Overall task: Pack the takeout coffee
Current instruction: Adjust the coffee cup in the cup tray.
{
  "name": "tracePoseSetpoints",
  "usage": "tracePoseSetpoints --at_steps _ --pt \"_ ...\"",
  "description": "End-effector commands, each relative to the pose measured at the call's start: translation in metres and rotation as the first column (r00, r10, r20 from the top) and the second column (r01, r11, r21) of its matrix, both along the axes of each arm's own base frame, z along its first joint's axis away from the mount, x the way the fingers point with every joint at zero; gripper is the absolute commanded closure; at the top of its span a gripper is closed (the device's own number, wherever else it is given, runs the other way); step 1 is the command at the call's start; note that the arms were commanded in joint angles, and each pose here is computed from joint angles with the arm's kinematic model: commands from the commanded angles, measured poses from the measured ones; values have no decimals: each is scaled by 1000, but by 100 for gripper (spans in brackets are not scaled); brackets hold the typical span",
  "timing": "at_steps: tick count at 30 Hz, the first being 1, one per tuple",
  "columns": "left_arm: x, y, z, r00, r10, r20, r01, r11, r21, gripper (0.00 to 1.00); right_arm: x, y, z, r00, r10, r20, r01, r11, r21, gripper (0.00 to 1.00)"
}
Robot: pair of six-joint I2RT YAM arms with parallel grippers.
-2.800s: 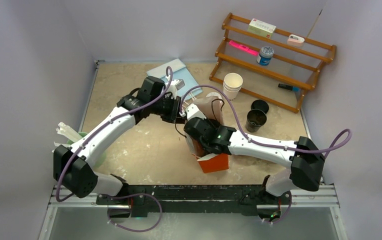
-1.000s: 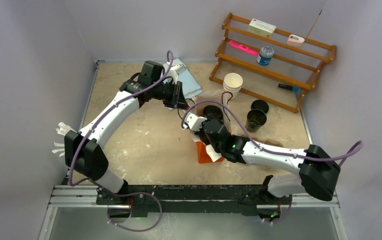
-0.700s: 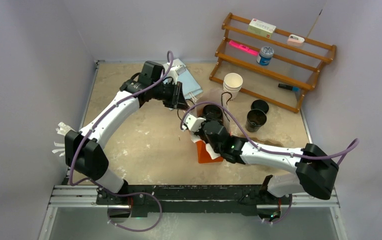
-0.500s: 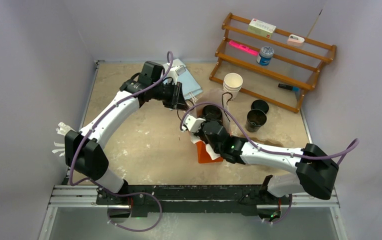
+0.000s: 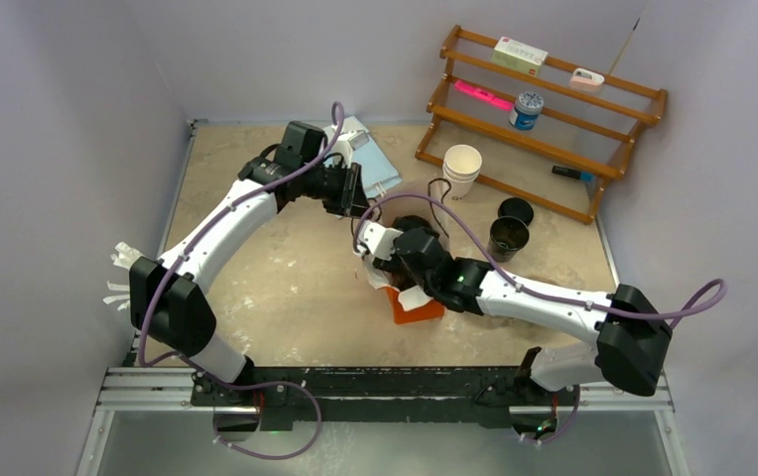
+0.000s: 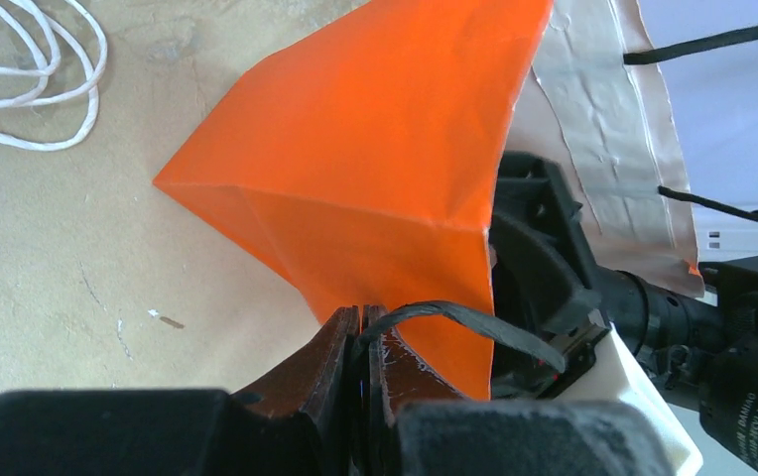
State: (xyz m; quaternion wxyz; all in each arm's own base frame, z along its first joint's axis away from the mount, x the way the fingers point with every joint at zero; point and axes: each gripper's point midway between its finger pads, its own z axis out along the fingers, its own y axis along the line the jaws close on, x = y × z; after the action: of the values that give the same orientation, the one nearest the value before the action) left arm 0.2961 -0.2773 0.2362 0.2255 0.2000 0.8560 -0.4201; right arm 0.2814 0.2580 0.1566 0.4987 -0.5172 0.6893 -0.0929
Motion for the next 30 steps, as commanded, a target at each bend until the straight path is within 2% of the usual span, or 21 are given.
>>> tracePoseSetpoints --at_steps 1,2,3,11,15,18,24,25,27,30 --pt "8 -1 18 999 1 39 0 999 -34 93 -12 12 15 996 40 -79 -34 997 69 21" --pt "8 -2 19 999 0 40 1 999 -35 93 -14 15 20 995 44 -85 -36 995 94 5" --pt "8 -1 18 999 0 39 2 999 -34 93 -14 16 26 995 43 -92 -32 992 119 2" --pt "6 -1 18 999 0 37 1 999 -37 93 -5 15 57 985 -18 -170 65 959 274 1" --pt "4 0 18 999 5 38 -3 999 -41 93 -9 13 51 969 -50 -244 116 957 268 3" --pt "3 1 18 999 10 36 -9 999 -40 94 -14 13 46 951 -67 -301 151 952 267 17" --pt "2 2 19 999 20 37 -18 999 -43 94 -17 7 48 930 -134 -341 250 913 323 64" --pt "1 2 19 999 21 36 -19 999 -43 94 -17 6 48 924 -150 -351 270 906 325 70" --pt "1 2 18 999 19 34 -17 999 -44 94 -22 7 49 909 -149 -389 289 899 329 75" --pt "0 2 20 999 17 35 -15 999 -49 94 -37 11 52 873 -119 -474 298 898 323 91"
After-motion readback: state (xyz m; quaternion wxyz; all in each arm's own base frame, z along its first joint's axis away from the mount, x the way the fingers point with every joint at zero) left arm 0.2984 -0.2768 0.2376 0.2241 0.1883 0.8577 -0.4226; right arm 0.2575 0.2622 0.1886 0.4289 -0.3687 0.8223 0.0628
